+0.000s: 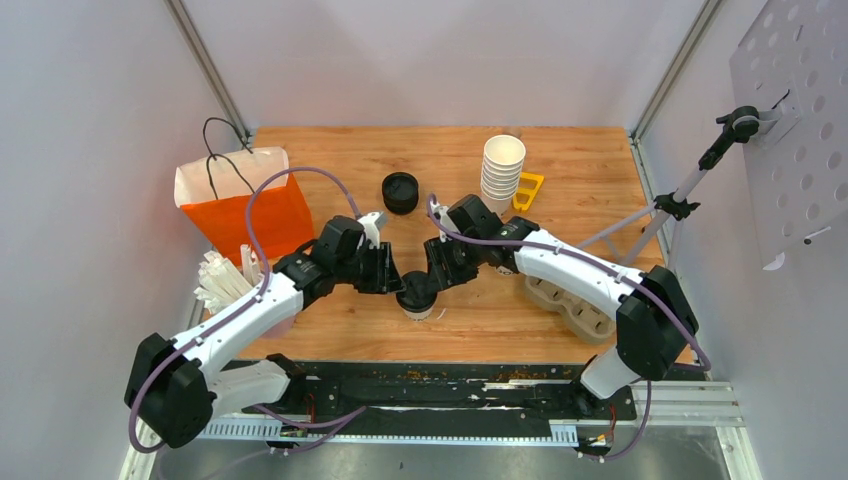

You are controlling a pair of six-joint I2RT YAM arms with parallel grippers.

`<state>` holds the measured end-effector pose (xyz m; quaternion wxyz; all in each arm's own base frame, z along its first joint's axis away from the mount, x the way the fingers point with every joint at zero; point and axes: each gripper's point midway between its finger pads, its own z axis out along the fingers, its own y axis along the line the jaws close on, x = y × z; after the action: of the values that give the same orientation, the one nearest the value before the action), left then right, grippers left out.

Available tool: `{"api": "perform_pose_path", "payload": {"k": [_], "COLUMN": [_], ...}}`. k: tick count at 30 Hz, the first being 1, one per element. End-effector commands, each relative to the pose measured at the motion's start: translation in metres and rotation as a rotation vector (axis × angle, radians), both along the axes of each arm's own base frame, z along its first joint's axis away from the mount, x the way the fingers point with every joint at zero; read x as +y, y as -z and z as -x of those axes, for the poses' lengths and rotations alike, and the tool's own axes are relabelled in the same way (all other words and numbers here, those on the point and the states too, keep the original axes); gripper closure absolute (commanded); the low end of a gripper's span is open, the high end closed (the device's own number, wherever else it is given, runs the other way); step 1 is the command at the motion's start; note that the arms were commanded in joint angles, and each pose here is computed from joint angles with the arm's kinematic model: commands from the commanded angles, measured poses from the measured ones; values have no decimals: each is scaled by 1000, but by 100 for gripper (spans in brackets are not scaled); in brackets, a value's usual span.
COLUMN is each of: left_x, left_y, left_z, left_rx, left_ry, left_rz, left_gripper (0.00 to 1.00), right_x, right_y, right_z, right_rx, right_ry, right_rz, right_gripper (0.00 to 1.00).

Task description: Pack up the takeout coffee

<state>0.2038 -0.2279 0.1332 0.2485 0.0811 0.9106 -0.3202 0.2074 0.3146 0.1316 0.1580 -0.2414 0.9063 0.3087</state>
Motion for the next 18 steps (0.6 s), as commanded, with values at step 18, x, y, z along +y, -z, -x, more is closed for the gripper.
{"api": "perform_pose_path", "payload": {"k": [18], "left_x": [2], "left_y": [33], "left_z": [29], "left_rx": [103], "left_ry": [-8], "left_rz": [59], "left_gripper": [69], "right_x": [0], "right_y": [18], "right_z": [-10], "right_rx": [-74], "right_ry": [-63], "right_rz": [18], "right_gripper": [63]}}
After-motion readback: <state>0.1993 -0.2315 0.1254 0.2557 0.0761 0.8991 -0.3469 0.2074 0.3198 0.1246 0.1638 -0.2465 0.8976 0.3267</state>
